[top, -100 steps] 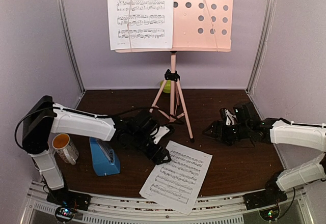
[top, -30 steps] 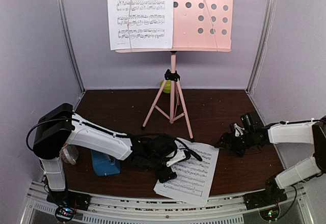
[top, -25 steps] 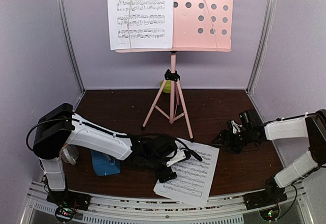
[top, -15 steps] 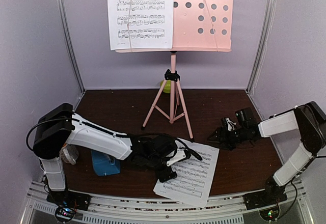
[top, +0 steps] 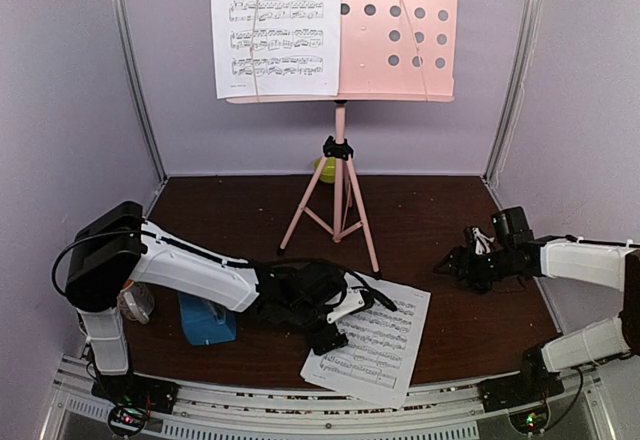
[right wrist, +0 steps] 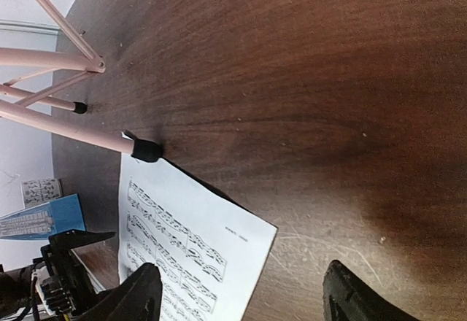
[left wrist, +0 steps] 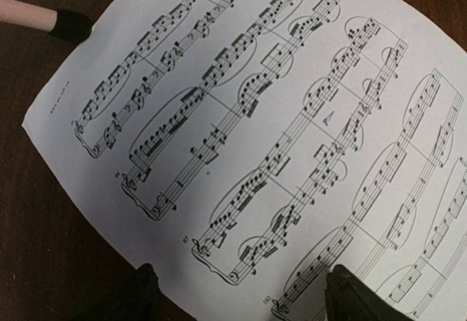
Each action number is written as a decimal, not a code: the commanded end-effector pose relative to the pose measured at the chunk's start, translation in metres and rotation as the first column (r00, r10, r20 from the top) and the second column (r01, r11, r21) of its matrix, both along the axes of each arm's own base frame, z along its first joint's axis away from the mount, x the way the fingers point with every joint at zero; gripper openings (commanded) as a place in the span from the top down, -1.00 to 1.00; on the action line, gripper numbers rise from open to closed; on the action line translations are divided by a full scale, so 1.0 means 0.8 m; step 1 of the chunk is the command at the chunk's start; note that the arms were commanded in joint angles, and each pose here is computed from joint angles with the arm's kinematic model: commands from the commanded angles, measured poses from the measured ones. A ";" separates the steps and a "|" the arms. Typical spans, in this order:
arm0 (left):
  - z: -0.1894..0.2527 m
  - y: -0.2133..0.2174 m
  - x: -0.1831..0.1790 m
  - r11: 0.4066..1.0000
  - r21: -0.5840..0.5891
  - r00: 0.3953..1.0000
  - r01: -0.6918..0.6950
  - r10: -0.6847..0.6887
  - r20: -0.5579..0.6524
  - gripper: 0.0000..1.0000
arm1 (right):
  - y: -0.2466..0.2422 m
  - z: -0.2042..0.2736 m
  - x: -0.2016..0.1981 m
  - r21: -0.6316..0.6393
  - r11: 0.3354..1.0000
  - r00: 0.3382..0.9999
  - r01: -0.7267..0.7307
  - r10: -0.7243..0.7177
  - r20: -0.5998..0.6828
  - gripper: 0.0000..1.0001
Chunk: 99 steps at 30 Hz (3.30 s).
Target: Set up the instrument practice props
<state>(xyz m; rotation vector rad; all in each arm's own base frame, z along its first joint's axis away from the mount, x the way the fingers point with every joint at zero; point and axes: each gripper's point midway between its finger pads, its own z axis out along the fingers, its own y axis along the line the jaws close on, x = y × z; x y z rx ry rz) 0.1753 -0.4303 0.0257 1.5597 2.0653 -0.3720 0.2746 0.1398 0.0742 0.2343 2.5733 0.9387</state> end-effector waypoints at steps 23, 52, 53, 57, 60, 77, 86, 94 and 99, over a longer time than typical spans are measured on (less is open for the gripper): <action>0.017 0.067 -0.086 0.943 0.046 0.936 0.331 -0.334 0.112 -0.79 | -0.006 -0.049 -0.045 -0.003 1.000 0.990 -0.007 0.006 -0.144 -0.51; -0.009 -0.005 -0.052 0.986 -0.011 0.985 0.166 -0.166 0.052 -0.64 | 0.005 -0.102 -0.135 0.071 0.997 0.941 0.008 0.017 -0.338 -0.58; -0.007 -0.007 -0.051 0.987 -0.019 0.986 0.161 -0.160 0.051 -0.63 | 0.004 -0.103 -0.138 0.071 0.997 0.940 0.008 0.017 -0.341 -0.59; 0.002 -0.014 -0.043 0.990 -0.059 0.992 0.125 -0.123 0.042 -0.55 | 0.008 -0.100 -0.147 0.104 0.995 0.935 0.009 0.028 -0.353 -0.65; 0.007 -0.019 -0.035 0.991 -0.087 0.995 0.098 -0.095 0.037 -0.53 | 0.012 -0.096 -0.152 0.128 0.992 0.930 0.009 0.039 -0.365 -0.80; 0.037 -0.026 -0.007 0.973 -0.230 1.000 -0.004 0.005 0.004 -0.35 | 0.050 -0.105 -0.174 0.196 0.980 0.871 -0.022 0.115 -0.478 -1.00; 0.043 -0.023 -0.004 0.971 -0.238 1.000 -0.006 0.010 0.012 -0.19 | 0.032 -0.114 -0.195 0.091 0.994 0.849 -0.057 0.096 -0.520 -1.00; 0.051 -0.014 -0.004 0.966 -0.257 1.000 -0.013 0.019 0.019 0.03 | 0.011 -0.094 -0.190 0.020 1.000 0.874 -0.023 0.030 -0.485 -1.00; 0.055 -0.014 -0.003 0.962 -0.272 1.000 -0.016 0.022 0.017 0.12 | 0.006 -0.103 -0.201 0.028 1.000 0.861 -0.002 0.016 -0.509 -1.00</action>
